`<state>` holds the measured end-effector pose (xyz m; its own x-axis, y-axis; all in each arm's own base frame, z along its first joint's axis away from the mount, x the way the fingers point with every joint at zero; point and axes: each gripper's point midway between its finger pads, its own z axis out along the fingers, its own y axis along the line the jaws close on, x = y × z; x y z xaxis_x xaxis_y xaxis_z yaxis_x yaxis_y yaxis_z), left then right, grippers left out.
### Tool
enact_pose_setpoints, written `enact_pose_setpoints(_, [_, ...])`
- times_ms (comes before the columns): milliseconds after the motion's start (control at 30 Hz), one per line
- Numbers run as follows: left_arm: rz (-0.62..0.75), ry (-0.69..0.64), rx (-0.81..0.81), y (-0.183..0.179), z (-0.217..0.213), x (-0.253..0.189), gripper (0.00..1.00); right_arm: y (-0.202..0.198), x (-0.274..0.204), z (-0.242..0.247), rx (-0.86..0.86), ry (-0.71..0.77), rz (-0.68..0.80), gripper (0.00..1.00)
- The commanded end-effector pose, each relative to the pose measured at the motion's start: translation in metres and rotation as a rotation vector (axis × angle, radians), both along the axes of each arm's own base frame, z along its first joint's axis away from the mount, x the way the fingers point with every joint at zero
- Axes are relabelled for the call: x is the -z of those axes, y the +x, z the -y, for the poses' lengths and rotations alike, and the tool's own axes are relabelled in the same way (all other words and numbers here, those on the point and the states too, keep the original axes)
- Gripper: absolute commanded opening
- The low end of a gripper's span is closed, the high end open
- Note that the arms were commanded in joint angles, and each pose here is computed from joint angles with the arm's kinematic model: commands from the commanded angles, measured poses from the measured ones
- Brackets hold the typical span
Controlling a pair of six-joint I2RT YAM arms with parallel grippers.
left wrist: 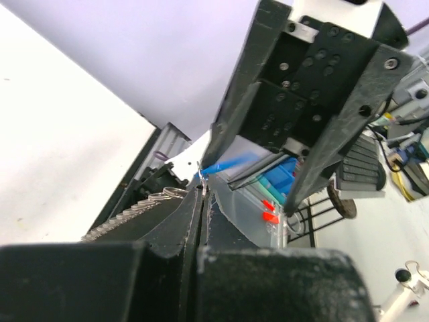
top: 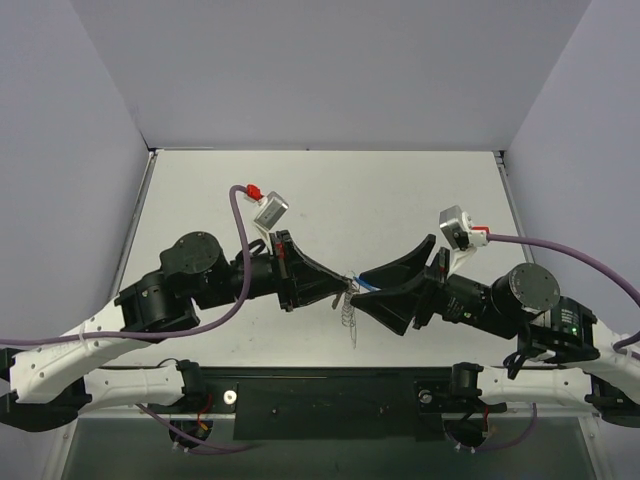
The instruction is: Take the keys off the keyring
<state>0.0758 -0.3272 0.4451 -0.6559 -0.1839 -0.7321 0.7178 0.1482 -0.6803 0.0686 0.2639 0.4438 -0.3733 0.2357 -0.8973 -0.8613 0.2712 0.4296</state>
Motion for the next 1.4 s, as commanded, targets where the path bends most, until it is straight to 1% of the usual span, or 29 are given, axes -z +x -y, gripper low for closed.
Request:
enact_pose_setpoints(0, [-0.011,0.043,-0.207,0.030,-0.025,0.008,0.00,-0.008,-0.037,0.013,-0.021,0.149,0.011,0.50])
enact_pose_setpoints(100, [-0.043,0.063,-0.258,0.035,-0.035,0.014,0.00,-0.006,-0.034,0.012,-0.015,0.149,0.002,0.50])
enact_pose_setpoints(167, [-0.079,0.168,-0.313,0.042,-0.042,0.035,0.00,-0.006,-0.032,0.012,-0.015,0.153,-0.007,0.49])
enact_pose_setpoints(267, [-0.117,0.244,-0.337,0.047,-0.039,0.044,0.00,-0.007,-0.024,0.008,-0.020,0.140,-0.027,0.49])
enact_pose_setpoints(300, [-0.131,0.280,-0.361,0.050,-0.041,0.052,0.00,-0.006,-0.031,0.009,-0.018,0.169,-0.021,0.48])
enact_pose_setpoints(367, [-0.157,0.296,-0.394,0.055,-0.042,0.055,0.00,-0.006,-0.030,0.009,-0.017,0.169,-0.025,0.48])
enact_pose_setpoints(467, [-0.158,0.272,-0.398,0.054,-0.040,0.052,0.00,-0.006,-0.030,0.009,-0.016,0.170,-0.028,0.47])
enact_pose_setpoints(567, [-0.121,0.244,-0.380,0.050,-0.038,0.047,0.00,-0.006,-0.032,0.010,-0.014,0.176,-0.030,0.47])
enact_pose_setpoints(633, [-0.082,0.259,-0.345,0.046,-0.037,0.048,0.00,-0.005,-0.032,0.012,-0.009,0.177,-0.027,0.46])
enact_pose_setpoints(700, [-0.055,0.224,-0.276,0.036,-0.031,0.047,0.00,-0.004,-0.031,0.012,-0.003,0.176,-0.029,0.46])
enact_pose_setpoints(733, [-0.053,0.186,-0.264,0.032,-0.035,0.041,0.00,-0.005,-0.031,0.012,-0.004,0.176,-0.029,0.46])
enact_pose_setpoints(767, [-0.057,0.166,-0.240,0.029,-0.030,0.048,0.00,-0.005,-0.031,0.012,-0.004,0.175,-0.028,0.45])
enact_pose_setpoints(800, [-0.053,0.129,-0.225,0.024,-0.035,0.043,0.00,-0.004,-0.031,0.012,-0.002,0.177,-0.027,0.45])
enact_pose_setpoints(867, [-0.077,0.099,-0.234,0.023,-0.040,0.046,0.00,-0.004,-0.030,0.012,-0.003,0.176,-0.029,0.45])
enact_pose_setpoints(900, [-0.061,0.097,-0.222,0.022,-0.040,0.048,0.00,-0.005,-0.030,0.012,-0.007,0.175,-0.028,0.45])
enact_pose_setpoints(933, [-0.033,0.054,-0.160,0.011,-0.040,0.037,0.00,-0.006,-0.029,0.010,-0.014,0.173,-0.031,0.45])
enact_pose_setpoints(1033, [0.033,0.003,-0.098,0.000,-0.042,0.018,0.00,-0.008,-0.027,0.007,-0.030,0.163,-0.030,0.45])
enact_pose_setpoints(1133, [0.101,-0.084,-0.006,-0.017,-0.043,-0.012,0.00,-0.013,-0.030,0.003,-0.059,0.172,-0.031,0.44])
enact_pose_setpoints(1267, [0.140,-0.144,0.120,-0.038,-0.036,-0.029,0.00,-0.024,-0.033,-0.007,-0.132,0.164,-0.026,0.43])
enact_pose_setpoints(1367, [0.147,-0.172,0.191,-0.048,-0.030,-0.035,0.00,-0.024,-0.032,-0.014,-0.146,0.153,-0.027,0.41])
